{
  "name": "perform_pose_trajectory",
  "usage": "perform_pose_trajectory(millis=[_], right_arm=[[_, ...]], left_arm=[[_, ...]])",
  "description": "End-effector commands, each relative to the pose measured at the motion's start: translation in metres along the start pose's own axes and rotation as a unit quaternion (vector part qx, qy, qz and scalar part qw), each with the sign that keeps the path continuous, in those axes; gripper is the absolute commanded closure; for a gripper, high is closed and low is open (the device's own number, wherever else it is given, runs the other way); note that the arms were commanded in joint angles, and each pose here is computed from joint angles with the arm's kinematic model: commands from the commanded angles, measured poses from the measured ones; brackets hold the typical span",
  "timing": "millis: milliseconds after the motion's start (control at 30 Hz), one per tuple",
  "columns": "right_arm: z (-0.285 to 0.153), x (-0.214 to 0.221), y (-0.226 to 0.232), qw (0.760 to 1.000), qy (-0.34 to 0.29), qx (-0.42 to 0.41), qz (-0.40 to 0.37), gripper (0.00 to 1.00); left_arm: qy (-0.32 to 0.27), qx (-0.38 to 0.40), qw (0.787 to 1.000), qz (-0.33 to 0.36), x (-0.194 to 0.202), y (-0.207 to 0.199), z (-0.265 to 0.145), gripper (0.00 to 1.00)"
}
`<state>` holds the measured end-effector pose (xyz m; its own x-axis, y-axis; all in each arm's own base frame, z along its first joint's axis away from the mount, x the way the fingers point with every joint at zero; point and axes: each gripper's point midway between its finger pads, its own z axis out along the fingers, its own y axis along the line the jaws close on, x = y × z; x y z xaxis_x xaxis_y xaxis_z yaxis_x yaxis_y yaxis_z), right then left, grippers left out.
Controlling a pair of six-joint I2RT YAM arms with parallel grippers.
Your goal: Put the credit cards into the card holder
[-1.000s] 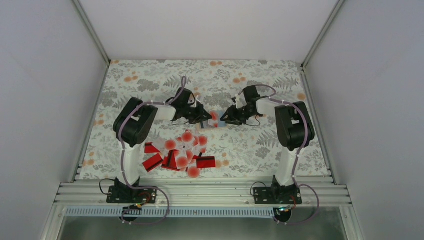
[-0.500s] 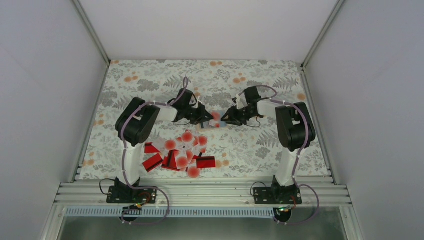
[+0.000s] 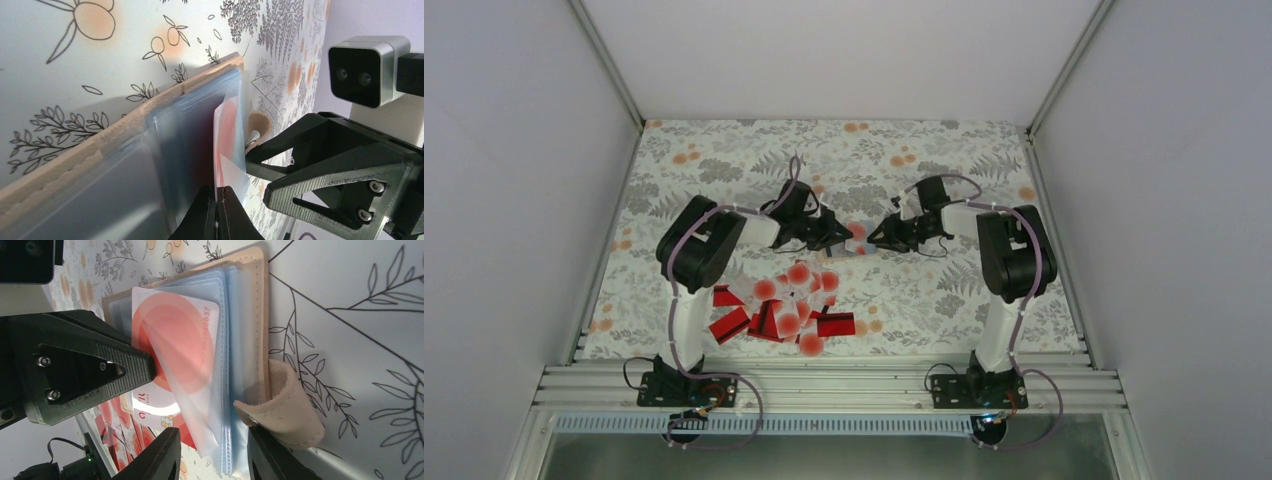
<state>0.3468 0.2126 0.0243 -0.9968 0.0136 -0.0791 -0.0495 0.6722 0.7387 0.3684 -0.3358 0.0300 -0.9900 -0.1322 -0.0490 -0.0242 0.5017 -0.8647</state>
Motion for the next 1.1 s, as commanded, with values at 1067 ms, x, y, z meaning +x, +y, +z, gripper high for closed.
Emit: perform_pose_trajectory(millis=[1067], right_arm=[[0.018, 0.066, -0.048, 0.992, 0.082, 0.042, 0.092, 0.67]], left_arm=[[-0.032, -0.032, 0.998, -0.043, 0.01, 0.018, 0.032, 0.98]])
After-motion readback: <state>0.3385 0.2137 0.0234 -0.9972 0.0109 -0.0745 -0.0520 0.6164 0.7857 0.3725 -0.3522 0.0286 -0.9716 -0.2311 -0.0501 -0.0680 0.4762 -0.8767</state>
